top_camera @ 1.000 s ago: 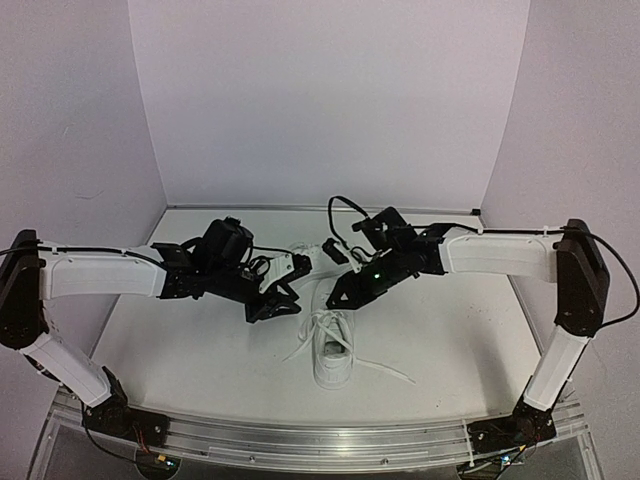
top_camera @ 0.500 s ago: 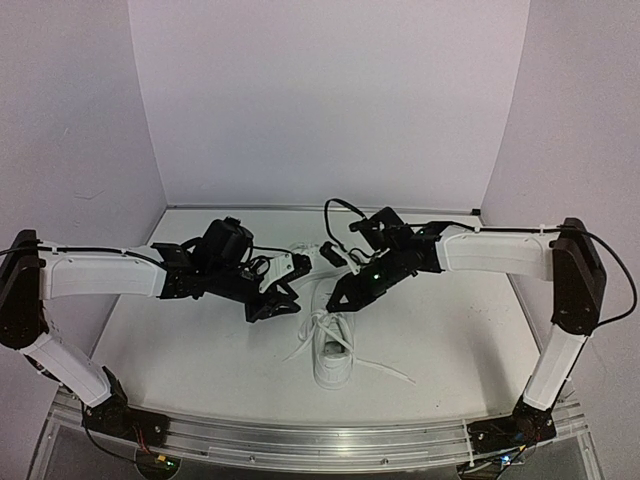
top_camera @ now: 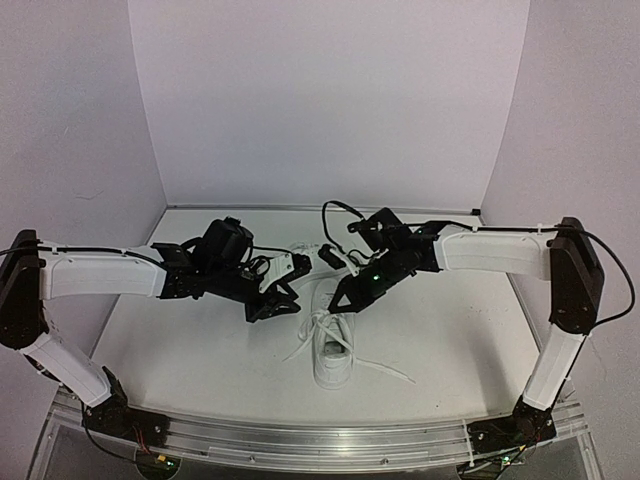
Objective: Tie the shoes
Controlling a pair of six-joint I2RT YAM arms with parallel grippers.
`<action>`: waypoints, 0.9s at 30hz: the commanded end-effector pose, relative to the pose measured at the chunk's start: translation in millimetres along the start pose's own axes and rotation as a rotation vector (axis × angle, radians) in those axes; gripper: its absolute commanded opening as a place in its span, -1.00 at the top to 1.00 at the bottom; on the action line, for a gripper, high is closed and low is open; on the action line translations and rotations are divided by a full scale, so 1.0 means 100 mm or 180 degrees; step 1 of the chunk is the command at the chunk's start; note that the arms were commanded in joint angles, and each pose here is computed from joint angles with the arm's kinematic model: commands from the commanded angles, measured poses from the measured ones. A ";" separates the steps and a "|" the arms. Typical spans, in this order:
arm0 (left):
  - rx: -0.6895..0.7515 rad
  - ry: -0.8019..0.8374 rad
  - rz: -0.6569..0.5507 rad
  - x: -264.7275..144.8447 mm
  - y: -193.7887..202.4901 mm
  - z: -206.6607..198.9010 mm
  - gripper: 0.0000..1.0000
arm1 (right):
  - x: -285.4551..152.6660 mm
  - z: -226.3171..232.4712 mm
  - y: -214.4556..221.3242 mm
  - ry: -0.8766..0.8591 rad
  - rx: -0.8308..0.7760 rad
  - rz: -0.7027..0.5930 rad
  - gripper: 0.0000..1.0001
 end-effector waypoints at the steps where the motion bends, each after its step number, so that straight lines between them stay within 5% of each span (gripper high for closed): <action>1: 0.0071 -0.0042 -0.0159 -0.05 -0.10 -0.01 0.44 | -0.13 0.08 -0.12 -0.0001 -0.0107 -0.0087 0.98; 15: 0.0079 -0.0043 -0.0183 -0.06 -0.11 -0.04 0.45 | -0.36 0.17 -0.17 0.0104 -0.0142 -0.0275 1.00; 19: 0.0084 -0.0052 -0.0184 -0.06 -0.11 -0.05 0.44 | -0.33 0.15 -0.16 0.0160 -0.0137 -0.0243 0.65; 27: 0.0080 -0.0061 -0.0177 -0.06 -0.11 -0.06 0.45 | -0.16 0.12 -0.13 0.0202 -0.0170 -0.0034 0.59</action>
Point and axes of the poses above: each gripper's point midway between its finger pads, its own x axis out along the fingers, its own z axis along the line the jaws close on, y = z × x, the point moved 10 cm from there along -x, back along the fingers, and after that the axes turned 12 degrees about -x, right-handed, at the moved point
